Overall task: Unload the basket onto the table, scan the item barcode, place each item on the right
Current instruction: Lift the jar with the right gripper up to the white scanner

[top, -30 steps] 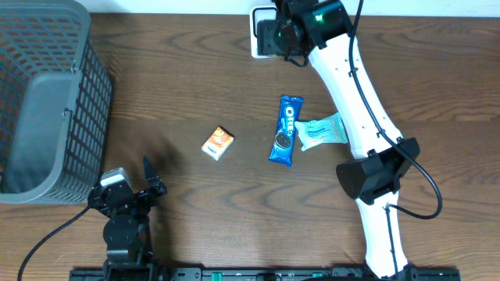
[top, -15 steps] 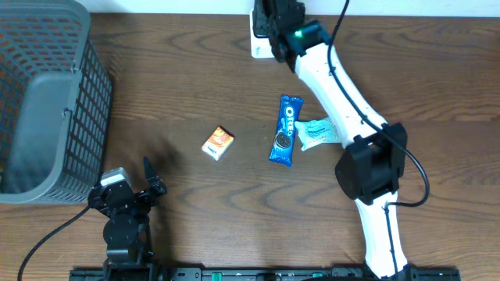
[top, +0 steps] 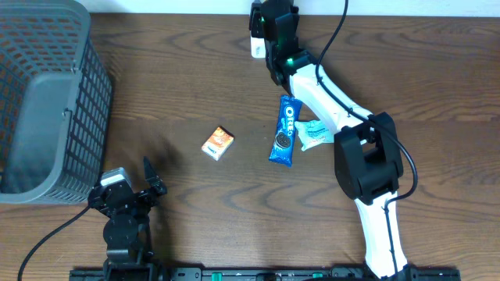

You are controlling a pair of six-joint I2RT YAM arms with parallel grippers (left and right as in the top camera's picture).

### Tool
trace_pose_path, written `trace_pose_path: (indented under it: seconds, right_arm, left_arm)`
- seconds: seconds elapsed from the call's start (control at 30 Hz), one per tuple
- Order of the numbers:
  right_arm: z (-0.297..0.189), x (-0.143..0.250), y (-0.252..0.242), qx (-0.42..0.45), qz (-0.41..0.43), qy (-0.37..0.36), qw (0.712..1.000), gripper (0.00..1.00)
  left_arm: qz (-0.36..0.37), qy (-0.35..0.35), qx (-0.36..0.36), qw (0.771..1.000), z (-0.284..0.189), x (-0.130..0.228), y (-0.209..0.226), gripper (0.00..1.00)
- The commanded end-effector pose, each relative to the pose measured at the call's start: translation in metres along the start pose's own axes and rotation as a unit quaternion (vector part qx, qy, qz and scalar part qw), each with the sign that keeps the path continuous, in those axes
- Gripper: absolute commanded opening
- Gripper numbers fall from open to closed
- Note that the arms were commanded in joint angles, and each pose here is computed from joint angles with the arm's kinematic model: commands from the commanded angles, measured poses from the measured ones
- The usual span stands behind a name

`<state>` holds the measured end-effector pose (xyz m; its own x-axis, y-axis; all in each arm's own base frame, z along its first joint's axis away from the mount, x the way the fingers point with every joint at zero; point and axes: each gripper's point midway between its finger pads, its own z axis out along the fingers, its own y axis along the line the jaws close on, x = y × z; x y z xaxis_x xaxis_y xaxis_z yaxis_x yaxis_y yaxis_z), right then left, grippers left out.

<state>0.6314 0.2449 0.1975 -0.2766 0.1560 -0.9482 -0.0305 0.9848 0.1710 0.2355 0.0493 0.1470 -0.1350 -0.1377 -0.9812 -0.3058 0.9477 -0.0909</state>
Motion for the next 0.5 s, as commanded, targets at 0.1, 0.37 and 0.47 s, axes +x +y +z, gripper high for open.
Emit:
trace_pose_path:
  seconds: [0.1,0.37,0.47]
  right_arm:
    - [0.015,0.031,-0.002,0.010,-0.024,0.005,1.000,0.38]
    - [0.014,0.022,0.000,0.006,-0.037,-0.010,0.999,0.47]
    - [0.005,0.010,-0.003,0.011,-0.044,0.001,0.999,0.47]
  left_arm:
    - [0.009,0.017,-0.005,1.000,0.003,0.016,0.002,0.98]
    - [0.009,0.017,-0.005,1.000,0.003,0.015,0.002,0.98]
    - [0.009,0.017,-0.005,1.000,0.003,0.016,0.002,0.98]
